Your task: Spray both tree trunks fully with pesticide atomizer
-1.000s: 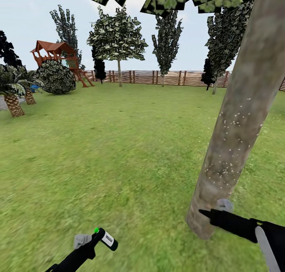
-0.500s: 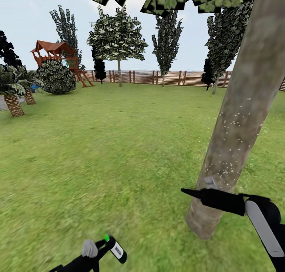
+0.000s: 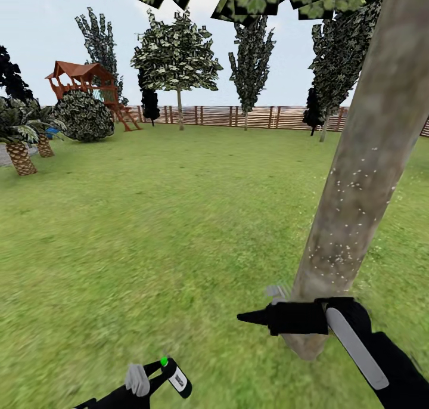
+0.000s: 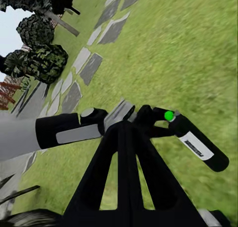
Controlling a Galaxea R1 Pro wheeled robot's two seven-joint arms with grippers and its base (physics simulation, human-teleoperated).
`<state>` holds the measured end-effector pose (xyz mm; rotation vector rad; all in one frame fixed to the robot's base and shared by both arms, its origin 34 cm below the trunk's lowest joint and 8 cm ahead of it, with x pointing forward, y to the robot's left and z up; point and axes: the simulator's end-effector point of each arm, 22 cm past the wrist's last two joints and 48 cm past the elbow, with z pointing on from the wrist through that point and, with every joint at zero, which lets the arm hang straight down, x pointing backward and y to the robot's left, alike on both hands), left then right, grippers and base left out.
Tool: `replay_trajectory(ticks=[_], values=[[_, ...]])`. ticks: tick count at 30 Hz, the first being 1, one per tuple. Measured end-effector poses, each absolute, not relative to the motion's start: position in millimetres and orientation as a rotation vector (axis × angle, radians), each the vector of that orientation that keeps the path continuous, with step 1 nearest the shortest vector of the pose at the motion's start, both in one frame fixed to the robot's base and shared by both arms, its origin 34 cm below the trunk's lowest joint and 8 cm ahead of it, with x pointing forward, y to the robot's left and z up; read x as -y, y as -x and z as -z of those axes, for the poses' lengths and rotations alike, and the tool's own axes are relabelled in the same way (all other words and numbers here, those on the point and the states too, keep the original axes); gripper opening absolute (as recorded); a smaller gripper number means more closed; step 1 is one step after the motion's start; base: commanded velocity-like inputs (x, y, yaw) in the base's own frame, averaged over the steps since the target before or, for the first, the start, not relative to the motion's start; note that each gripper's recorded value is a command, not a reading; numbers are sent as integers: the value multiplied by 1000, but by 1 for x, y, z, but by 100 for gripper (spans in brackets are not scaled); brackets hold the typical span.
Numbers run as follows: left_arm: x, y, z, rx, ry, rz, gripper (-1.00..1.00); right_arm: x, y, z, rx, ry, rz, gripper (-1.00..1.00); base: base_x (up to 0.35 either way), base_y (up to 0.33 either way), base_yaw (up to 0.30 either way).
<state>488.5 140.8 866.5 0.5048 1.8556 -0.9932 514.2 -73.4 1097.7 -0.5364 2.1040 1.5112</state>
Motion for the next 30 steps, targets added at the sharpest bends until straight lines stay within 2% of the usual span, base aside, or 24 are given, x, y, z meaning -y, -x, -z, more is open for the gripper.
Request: replay_trajectory(ticks=[7, 13, 24, 30], values=[[-127, -476, -865, -1840, -580, 1008, -100, 30, -494, -1080, -2149, 602, -1580, -100, 0, 0, 0], [-116, -450, -846, -1862, -806, 991, -100, 14, -494, -1073, -2168, 585, -1584, -100, 0, 0, 0], [-109, -451, -853, -1834, -839, 990, -100, 24, -511, -1053, -2238, 529, -1535, -100, 0, 0, 0], [-108, -451, -853, -1832, -839, 989, -100, 8, -514, -1026, -2330, 498, -1476, -100, 0, 0, 0]])
